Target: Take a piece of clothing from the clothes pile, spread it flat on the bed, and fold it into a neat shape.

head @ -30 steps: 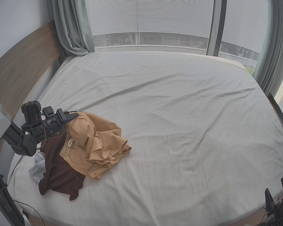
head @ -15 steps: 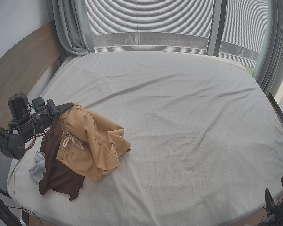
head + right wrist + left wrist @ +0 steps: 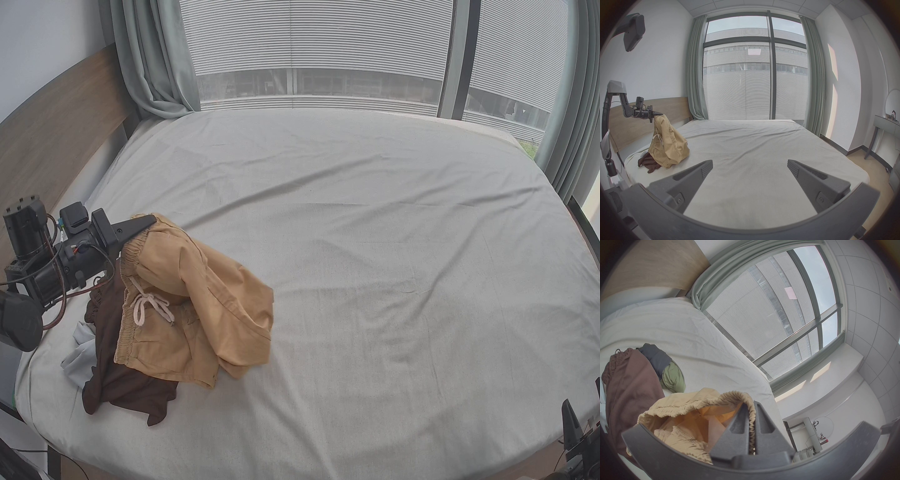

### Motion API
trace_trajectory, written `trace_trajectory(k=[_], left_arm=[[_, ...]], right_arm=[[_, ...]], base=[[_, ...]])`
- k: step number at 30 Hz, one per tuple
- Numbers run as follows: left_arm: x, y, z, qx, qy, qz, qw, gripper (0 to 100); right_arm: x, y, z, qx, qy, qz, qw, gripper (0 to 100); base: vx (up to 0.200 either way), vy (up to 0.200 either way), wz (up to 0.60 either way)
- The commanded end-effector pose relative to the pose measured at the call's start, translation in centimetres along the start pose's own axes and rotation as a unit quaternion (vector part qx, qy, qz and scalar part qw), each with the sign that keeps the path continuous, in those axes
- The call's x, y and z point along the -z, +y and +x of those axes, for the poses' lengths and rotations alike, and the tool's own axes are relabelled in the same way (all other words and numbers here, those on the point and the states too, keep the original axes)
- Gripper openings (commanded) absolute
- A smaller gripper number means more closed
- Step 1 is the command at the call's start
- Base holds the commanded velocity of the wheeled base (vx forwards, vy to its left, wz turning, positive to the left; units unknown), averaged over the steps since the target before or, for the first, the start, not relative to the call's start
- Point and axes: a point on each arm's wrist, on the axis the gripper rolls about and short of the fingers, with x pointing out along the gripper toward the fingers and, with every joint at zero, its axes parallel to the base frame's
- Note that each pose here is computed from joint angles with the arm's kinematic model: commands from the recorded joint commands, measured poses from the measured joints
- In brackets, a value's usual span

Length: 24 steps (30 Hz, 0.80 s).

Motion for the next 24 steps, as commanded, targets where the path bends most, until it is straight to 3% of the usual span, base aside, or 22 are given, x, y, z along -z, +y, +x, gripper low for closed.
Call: trace_trajectory(k=[1, 10, 18, 24], left_arm=[[0.7, -0.9, 0.3, 0.013, 0.01, 0.0, 0.9999, 0], [3.1, -4.2, 2.5, 0.057, 0.04, -0.062, 0.9957, 0], [2.1, -7.5, 4.6, 0.114, 0.009, -0.114, 0.9869, 0], [2.1, -8.5, 5.6, 0.122, 0.005, -0.171, 0.9777, 0]], right_arm=[[0.5, 0.0, 0.0, -0.001, 0.001, 0.0, 1.0, 100], [0.5, 0.0, 0.0, -0.003, 0.003, -0.001, 1.0, 100], [0.5, 0.0, 0.0, -0.002, 0.001, -0.001, 1.0, 100], [0.5, 0.0, 0.0, -0.001, 0.001, 0.0, 1.0, 100]], base=[[0.0, 0.0, 0.0], [0.0, 0.0, 0.0], [0.0, 0.0, 0.0], [0.0, 0.0, 0.0]])
